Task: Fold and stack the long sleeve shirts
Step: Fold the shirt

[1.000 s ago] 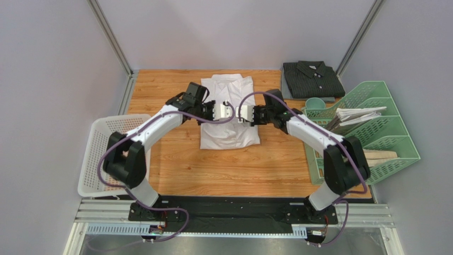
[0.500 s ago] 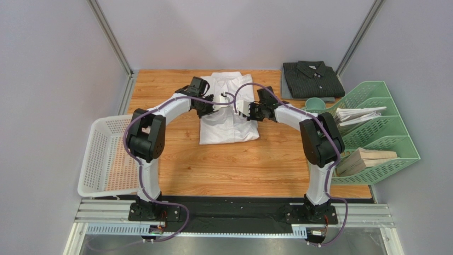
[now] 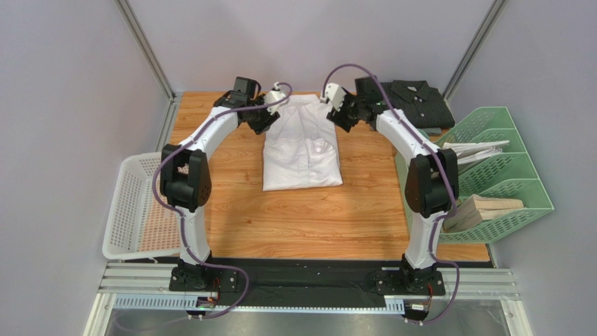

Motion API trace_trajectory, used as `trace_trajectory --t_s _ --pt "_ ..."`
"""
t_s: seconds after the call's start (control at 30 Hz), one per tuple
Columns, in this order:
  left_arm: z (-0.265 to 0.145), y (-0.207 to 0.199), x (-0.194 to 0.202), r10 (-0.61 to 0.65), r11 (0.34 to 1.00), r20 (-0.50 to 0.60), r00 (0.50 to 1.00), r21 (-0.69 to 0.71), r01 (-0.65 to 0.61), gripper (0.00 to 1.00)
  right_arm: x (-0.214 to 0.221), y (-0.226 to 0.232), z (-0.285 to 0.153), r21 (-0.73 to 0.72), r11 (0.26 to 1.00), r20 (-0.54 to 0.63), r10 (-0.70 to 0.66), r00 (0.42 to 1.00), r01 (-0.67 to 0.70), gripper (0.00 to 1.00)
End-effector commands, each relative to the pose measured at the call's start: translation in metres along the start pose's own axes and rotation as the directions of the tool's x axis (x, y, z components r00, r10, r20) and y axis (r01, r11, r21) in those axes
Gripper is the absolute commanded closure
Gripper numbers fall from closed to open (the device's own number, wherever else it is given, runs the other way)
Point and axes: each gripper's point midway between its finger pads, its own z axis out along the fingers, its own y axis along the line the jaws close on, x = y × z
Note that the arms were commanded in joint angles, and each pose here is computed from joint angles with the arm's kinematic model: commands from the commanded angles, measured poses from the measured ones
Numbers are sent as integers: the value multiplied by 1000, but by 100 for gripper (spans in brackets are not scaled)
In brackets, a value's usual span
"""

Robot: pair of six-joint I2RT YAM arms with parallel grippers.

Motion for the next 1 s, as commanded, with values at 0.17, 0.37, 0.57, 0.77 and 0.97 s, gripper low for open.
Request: trace_trajectory --t_s 0.17,0.37,0.57,0.77,0.97 --pt "-86 -139 -29 -576 704 1 818 508 495 46 -34 138 -73 -422 635 -195 633 749 -647 64" --pt "-79 -215 -21 -714 399 -168 680 701 591 47 -34 198 -59 -512 366 -329 752 572 -777 67" --pt "-42 -220 -14 -723 338 -211 658 722 603 46 -26 206 -15 -491 264 -381 792 477 -830 67" --pt "-1 -205 41 -788 195 -340 514 654 731 45 42 213 23 -361 108 -506 811 292 -926 67" --pt "-2 -216 62 -773 152 -412 482 617 772 44 68 216 13 -287 16 -566 804 183 -958 65"
